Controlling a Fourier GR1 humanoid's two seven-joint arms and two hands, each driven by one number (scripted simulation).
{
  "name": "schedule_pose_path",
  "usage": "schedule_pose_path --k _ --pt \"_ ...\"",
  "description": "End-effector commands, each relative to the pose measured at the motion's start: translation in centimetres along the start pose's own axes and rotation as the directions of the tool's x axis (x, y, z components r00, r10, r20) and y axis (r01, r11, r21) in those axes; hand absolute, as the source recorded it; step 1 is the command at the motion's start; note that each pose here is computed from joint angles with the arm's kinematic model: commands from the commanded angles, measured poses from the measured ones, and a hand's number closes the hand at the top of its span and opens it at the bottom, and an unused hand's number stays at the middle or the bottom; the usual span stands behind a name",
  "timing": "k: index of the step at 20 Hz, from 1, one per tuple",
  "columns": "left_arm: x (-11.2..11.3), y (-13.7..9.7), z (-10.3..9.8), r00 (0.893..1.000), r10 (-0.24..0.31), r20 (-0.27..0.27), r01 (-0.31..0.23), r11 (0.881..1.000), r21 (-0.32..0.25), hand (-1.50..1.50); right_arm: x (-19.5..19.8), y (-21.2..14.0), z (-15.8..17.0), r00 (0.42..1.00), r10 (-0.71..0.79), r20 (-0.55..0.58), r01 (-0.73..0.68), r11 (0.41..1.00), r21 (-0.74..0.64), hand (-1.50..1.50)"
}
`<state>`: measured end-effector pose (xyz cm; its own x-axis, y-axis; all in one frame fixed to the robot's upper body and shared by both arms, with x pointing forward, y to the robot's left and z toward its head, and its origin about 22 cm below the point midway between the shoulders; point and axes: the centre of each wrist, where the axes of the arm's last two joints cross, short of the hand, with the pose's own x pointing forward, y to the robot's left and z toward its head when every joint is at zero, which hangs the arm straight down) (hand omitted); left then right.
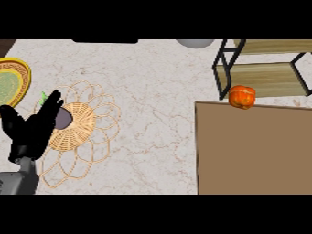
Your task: Pick the croissant from the tray and place it in the tiered shelf
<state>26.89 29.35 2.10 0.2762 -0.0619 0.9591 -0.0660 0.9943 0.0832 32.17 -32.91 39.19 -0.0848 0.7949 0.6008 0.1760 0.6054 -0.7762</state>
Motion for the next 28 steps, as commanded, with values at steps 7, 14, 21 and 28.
schedule_pose_path --k 7,14,21,28 --pt "-3.8 -0.4 1.2 0.986 0.02 -0.164 -0.024 0.999 -0.024 0.0 -3.2 2.6 -4.1 0.999 0.05 0.003 -0.05 0.999 0.009 1.5" --pt "-2.7 -0.3 0.1 0.986 0.032 -0.161 -0.037 0.999 -0.027 0.0 -4.0 4.4 -6.6 0.997 0.073 0.013 -0.073 0.997 -0.018 1.5" --pt "-4.8 -0.7 0.4 0.988 0.023 -0.155 -0.028 0.999 -0.028 0.0 -4.6 5.5 -8.1 0.996 0.022 0.082 -0.021 1.0 -0.02 1.5" --pt "-4.7 -1.2 0.6 0.986 0.035 -0.165 -0.036 0.999 -0.007 0.0 -4.7 4.7 -8.6 0.988 0.116 0.098 -0.117 0.993 0.011 1.5"
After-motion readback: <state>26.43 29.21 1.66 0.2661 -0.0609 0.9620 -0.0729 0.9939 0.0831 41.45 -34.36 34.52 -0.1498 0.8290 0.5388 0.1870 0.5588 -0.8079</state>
